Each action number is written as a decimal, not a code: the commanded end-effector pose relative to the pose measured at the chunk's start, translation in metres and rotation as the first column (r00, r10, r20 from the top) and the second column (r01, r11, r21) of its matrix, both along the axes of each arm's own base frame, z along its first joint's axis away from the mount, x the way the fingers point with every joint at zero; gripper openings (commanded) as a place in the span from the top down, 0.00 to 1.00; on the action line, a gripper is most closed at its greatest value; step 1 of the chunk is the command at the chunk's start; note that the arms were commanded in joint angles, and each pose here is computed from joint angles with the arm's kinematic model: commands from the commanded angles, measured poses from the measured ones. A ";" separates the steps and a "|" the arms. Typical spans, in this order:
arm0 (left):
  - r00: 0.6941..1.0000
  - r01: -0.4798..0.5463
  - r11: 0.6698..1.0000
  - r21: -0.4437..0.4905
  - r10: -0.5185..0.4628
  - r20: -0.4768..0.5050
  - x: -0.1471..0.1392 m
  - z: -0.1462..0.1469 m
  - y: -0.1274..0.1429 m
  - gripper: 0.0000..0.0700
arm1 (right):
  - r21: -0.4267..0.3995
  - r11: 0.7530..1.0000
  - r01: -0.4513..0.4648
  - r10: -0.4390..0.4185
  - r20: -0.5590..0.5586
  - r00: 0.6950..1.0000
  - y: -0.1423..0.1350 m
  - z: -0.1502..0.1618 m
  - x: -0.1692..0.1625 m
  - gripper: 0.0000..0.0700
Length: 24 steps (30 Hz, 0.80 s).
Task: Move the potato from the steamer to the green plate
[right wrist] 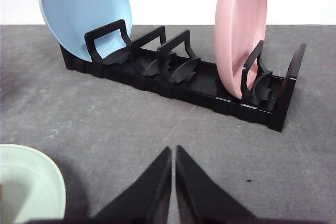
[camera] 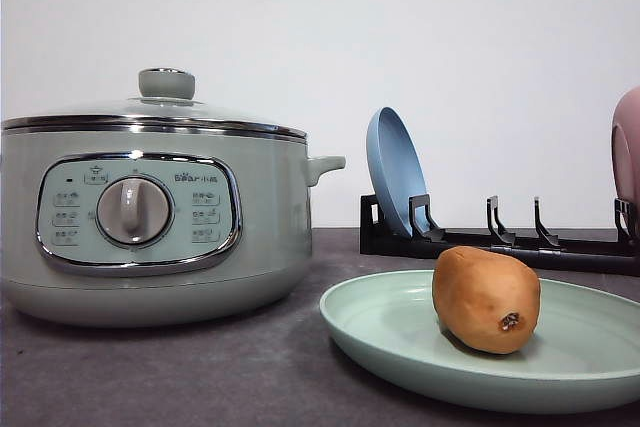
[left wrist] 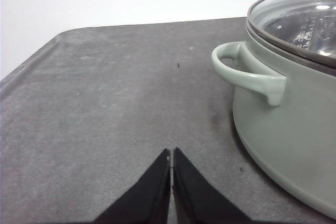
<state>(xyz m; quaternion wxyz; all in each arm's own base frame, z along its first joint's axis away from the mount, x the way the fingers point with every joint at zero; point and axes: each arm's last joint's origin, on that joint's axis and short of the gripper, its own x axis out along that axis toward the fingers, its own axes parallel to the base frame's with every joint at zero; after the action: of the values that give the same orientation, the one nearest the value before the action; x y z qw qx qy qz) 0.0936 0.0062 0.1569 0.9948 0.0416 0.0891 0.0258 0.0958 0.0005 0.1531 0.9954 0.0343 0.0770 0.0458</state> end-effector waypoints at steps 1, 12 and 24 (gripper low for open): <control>0.999 0.003 1.000 -0.006 -0.003 -0.045 -0.001 -0.006 0.000 1.00 | 0.011 1.000 0.003 -0.003 0.002 1.000 0.000 -0.001 0.000 1.00; 0.999 0.003 1.000 -0.006 -0.003 -0.045 -0.001 -0.006 0.000 1.00 | 0.011 1.000 0.003 -0.003 0.002 1.000 0.000 -0.001 0.000 1.00; 0.999 0.003 1.000 -0.006 -0.003 -0.045 -0.001 -0.006 0.000 1.00 | 0.011 1.000 0.003 -0.003 0.002 1.000 0.000 -0.001 0.000 1.00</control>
<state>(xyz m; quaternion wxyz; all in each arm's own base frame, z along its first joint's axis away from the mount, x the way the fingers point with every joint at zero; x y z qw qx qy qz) 0.0936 0.0062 0.1569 0.9948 0.0416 0.0891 0.0258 0.0958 0.0005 0.1531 0.9954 0.0346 0.0768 0.0457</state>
